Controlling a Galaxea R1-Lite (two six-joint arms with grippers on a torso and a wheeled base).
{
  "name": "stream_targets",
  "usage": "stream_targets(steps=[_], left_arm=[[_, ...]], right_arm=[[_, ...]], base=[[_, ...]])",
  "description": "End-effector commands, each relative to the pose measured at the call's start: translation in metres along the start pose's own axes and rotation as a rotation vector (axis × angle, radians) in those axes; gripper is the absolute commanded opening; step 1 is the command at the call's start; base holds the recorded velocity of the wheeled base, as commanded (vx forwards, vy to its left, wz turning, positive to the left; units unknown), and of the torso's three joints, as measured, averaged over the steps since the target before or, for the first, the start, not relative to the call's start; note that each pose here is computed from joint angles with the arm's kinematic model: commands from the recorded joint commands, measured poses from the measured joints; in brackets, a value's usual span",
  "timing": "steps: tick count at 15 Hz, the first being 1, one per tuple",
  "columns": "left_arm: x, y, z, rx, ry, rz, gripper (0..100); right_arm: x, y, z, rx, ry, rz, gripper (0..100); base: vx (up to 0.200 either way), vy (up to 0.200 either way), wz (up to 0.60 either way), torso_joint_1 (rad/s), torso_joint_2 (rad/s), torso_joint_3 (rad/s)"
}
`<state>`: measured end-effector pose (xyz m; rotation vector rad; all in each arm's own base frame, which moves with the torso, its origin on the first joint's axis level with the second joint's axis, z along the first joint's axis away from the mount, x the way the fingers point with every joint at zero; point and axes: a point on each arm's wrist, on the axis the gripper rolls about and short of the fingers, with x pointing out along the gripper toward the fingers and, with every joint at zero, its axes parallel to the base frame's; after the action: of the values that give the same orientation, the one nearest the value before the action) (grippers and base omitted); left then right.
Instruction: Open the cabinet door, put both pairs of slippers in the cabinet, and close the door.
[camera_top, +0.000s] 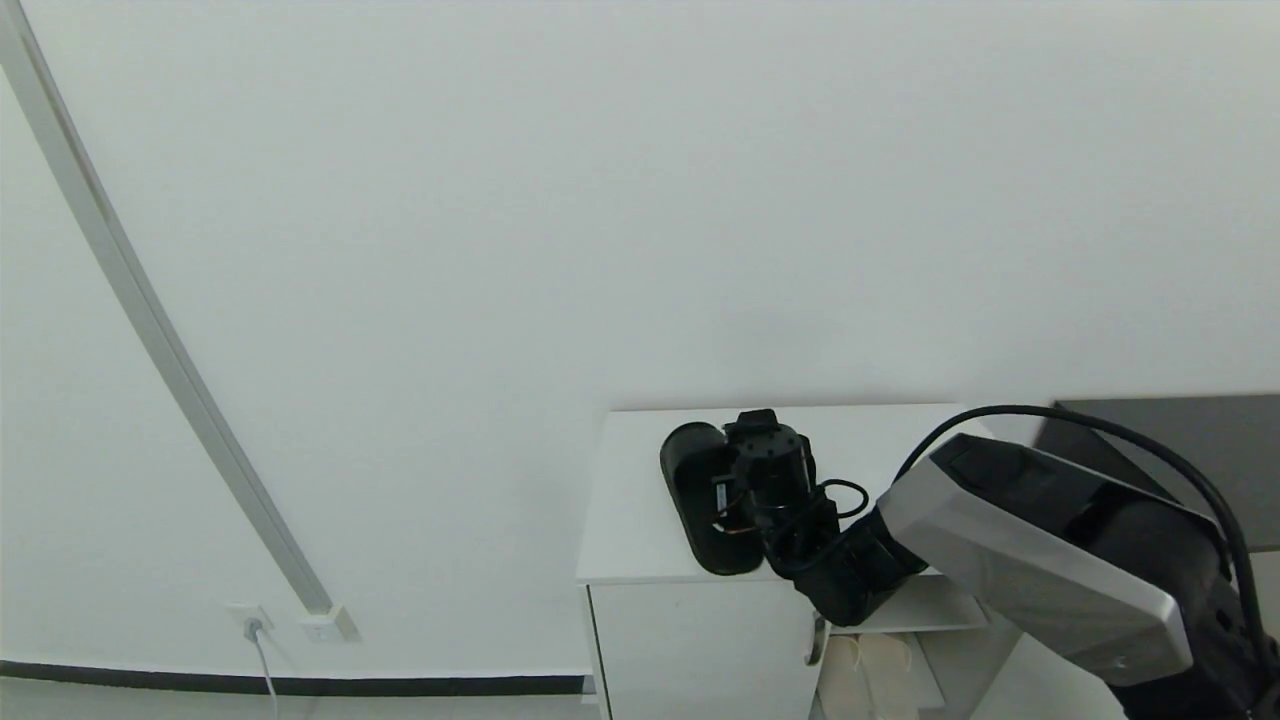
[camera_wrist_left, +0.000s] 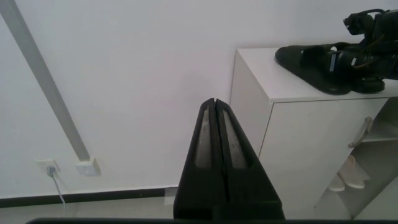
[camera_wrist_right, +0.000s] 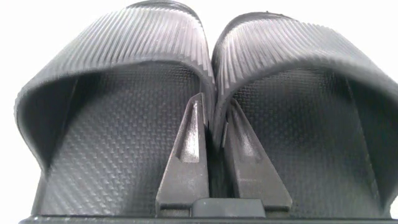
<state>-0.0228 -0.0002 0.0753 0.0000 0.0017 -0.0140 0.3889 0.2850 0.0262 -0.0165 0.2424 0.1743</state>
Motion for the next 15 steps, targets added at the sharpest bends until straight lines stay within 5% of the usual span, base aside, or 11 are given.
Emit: stream_targets(steps=[1, 8, 15], left_arm=[[0.000, 0.000, 0.000, 0.000, 0.000, 0.002, 0], [0.000, 0.000, 0.000, -0.002, 0.000, 0.003, 0], [0.000, 0.000, 0.000, 0.000, 0.000, 0.002, 0]], right_arm=[[-0.023, -0.002, 0.026, 0.009, -0.027, 0.015, 0], [-0.105, -0.017, 0.055, -0.006, -0.013, 0.109, 0], [-0.180, -0.049, 0.068, -0.017, 0.003, 0.337, 0]], base=[[0.000, 0.000, 0.00, 0.000, 0.00, 0.000], [0.000, 0.000, 0.00, 0.000, 0.00, 0.000], [0.000, 0.000, 0.00, 0.000, 0.00, 0.000]])
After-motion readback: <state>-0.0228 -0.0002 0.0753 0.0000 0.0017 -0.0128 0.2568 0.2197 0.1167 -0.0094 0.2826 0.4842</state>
